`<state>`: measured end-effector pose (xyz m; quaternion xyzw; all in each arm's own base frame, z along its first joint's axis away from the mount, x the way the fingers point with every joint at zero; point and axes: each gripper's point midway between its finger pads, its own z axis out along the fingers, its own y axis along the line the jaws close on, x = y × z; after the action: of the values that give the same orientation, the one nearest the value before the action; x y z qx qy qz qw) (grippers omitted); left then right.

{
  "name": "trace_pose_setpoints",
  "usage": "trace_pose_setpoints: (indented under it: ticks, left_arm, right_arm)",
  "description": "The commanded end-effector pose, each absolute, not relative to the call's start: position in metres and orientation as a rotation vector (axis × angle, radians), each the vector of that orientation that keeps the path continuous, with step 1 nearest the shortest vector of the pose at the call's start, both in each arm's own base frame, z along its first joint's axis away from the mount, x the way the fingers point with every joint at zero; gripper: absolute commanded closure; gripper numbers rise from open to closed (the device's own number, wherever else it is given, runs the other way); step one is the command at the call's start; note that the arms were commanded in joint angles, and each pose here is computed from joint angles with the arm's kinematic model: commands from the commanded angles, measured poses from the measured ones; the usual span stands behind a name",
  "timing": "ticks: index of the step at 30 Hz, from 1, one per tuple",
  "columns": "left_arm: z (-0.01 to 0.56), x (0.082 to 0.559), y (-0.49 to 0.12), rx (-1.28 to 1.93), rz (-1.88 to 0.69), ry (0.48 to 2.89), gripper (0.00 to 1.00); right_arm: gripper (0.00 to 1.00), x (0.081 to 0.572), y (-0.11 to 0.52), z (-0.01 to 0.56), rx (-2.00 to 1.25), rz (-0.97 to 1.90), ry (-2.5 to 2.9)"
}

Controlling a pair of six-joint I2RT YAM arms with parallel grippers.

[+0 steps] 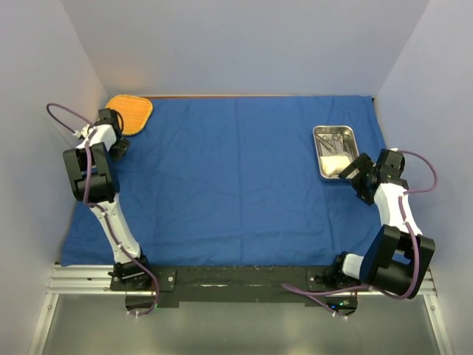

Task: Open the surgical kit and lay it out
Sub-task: Pick up the medical item from the container.

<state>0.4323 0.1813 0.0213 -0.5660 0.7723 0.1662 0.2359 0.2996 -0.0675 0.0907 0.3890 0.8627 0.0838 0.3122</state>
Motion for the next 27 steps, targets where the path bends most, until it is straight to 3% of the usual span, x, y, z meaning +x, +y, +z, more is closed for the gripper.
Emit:
trace_pose_setpoints:
  ticks: [1,8,16,20,27]
  left_arm:
    - [0.029,0.419,0.202,-1.572,0.577,2.090,0.04]
    - [0.056,0.402,0.182,-1.536,0.461,2.051,0.03]
    - [0.072,0.324,0.154,-1.479,0.474,2.109,0.02]
    - [0.049,0.275,0.146,-1.475,0.566,2.170,0.02]
    - [0.014,0.243,0.141,-1.556,0.588,2.280,0.03]
  right_arm:
    - [0.01,0.321,-0.069,0.127,0.872,0.152,2.235]
    - [0.02,0.363,-0.032,0.163,0.679,0.165,2.230]
    - [0.02,0.382,-0.001,0.144,0.536,0.177,2.357]
    - [0.01,0.387,-0.003,0.129,0.541,0.157,2.386]
    - [0.02,0.404,-0.015,0.121,0.626,0.096,2.344]
